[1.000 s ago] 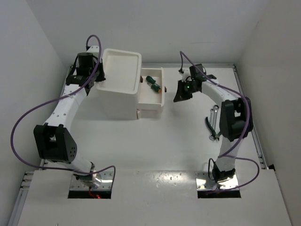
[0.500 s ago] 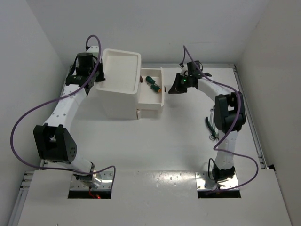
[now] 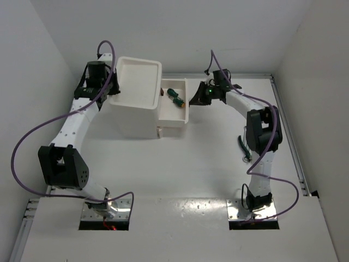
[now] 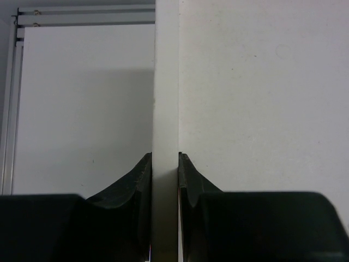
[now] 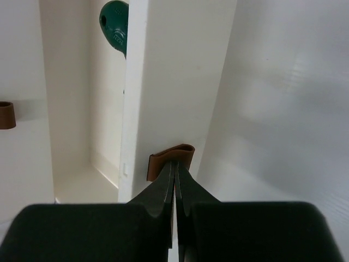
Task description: Sort the tools into containers
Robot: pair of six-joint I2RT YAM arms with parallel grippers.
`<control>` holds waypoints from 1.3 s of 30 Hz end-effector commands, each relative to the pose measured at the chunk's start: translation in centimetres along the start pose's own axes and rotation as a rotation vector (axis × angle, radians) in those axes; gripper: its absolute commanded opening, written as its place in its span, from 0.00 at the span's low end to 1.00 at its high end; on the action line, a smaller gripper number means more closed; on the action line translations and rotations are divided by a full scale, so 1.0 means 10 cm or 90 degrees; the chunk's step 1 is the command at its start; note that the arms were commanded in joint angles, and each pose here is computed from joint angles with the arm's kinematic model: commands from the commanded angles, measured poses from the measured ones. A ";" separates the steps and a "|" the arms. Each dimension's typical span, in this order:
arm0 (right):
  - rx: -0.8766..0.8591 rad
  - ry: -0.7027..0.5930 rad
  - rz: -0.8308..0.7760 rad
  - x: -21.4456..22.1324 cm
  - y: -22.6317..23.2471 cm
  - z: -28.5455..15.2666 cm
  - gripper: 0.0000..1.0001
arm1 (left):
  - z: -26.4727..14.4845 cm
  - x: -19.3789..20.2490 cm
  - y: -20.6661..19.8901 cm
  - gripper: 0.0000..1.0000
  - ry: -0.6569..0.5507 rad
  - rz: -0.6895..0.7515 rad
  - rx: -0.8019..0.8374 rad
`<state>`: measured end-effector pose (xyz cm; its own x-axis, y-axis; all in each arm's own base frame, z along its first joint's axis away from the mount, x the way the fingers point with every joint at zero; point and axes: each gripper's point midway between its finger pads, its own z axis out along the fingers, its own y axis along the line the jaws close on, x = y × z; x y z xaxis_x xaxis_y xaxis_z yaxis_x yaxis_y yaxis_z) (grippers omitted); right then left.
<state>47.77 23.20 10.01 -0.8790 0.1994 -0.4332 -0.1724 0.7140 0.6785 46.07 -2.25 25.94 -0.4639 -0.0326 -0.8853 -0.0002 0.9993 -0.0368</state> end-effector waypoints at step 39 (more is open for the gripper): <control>-0.147 -0.083 -0.320 -0.23 1.13 0.50 0.00 | -0.19 0.08 -0.42 0.00 0.011 0.033 0.158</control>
<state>48.70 28.27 10.50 -0.8199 0.0238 -0.5721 -0.3962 0.6977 0.5969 45.28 -0.93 25.82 -0.4681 -0.0268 -0.8833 -0.0096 0.9996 -0.0252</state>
